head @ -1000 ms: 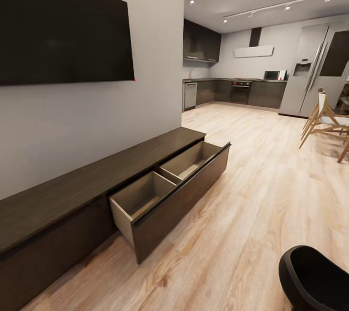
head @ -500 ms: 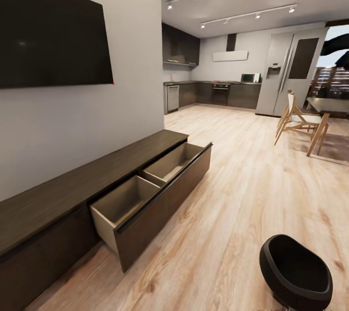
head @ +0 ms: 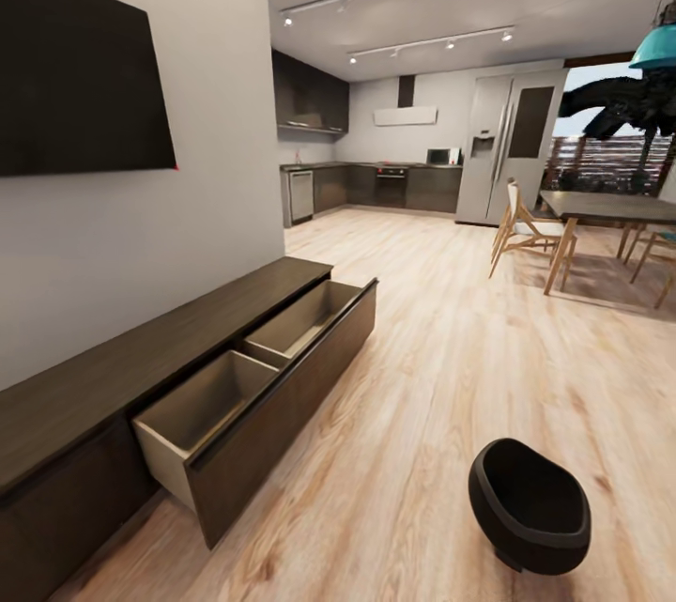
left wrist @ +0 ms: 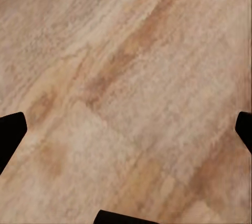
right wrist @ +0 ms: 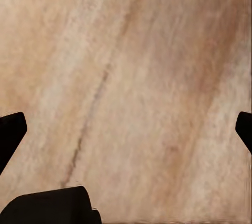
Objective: Place each of the two pumpkins and all three candles from the living room inside a cabinet in the living room (use any cabinet), then make sure every cabinet is closed, and position the cauldron so it is next to a table in the living room.
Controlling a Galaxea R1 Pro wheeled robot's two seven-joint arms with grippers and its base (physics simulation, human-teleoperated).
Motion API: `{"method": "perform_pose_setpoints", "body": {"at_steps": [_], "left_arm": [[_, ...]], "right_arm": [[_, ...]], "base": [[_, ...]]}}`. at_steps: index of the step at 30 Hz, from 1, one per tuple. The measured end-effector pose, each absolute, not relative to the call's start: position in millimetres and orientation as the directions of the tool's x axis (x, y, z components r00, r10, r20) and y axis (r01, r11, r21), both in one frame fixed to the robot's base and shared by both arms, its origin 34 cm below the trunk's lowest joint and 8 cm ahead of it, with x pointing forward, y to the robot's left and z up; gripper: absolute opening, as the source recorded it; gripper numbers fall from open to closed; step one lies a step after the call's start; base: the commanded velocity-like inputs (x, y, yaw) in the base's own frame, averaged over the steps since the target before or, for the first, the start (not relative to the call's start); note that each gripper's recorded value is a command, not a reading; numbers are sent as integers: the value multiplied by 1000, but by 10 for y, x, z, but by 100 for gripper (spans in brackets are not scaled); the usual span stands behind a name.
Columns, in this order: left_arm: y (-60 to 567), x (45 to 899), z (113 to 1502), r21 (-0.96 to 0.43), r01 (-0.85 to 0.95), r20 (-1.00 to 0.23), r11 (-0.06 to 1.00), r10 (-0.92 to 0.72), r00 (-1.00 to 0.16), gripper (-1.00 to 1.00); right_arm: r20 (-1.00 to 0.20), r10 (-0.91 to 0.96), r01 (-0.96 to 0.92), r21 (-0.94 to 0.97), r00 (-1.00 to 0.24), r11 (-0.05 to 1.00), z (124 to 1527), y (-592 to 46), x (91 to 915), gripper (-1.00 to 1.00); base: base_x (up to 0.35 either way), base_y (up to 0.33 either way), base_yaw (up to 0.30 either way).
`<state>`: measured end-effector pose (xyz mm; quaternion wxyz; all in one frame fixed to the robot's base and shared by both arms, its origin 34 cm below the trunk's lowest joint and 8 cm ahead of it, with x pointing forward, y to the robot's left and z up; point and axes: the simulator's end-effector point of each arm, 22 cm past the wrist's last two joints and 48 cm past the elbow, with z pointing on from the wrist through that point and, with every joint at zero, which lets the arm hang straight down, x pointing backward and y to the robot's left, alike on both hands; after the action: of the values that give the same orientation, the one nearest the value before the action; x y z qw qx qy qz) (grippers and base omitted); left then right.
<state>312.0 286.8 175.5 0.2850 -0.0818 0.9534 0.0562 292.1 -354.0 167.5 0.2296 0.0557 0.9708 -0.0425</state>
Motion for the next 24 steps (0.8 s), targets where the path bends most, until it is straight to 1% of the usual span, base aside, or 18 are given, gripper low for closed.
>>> {"method": "perform_pose_setpoints", "body": {"at_steps": [4, 10, 21, 24], "left_arm": [[2845, 3119, 1758, 55, -188, -553, 981, -126, -824, 100], [2790, 3117, 1762, 46, -186, -552, 982, -130, -824, 100], [2777, 3121, 1765, 43, -186, -553, 982, -132, -823, 100], [2778, 3123, 1766, 43, -186, -553, 981, -132, -822, 100]], "right_arm": [[-455, 88, 128, -59, -886, 990, 1687, -3559, 2937, 100], [-461, 88, 129, -58, -883, 990, 1702, -3561, 2961, 100], [-463, 88, 129, -58, -882, 990, 1707, -3562, 2970, 100], [-464, 88, 129, -58, -882, 990, 1709, -3562, 2971, 100]], "base": [[0, -31, -246], [0, -236, -229], [0, -291, -34], [38, -293, -122]]}}
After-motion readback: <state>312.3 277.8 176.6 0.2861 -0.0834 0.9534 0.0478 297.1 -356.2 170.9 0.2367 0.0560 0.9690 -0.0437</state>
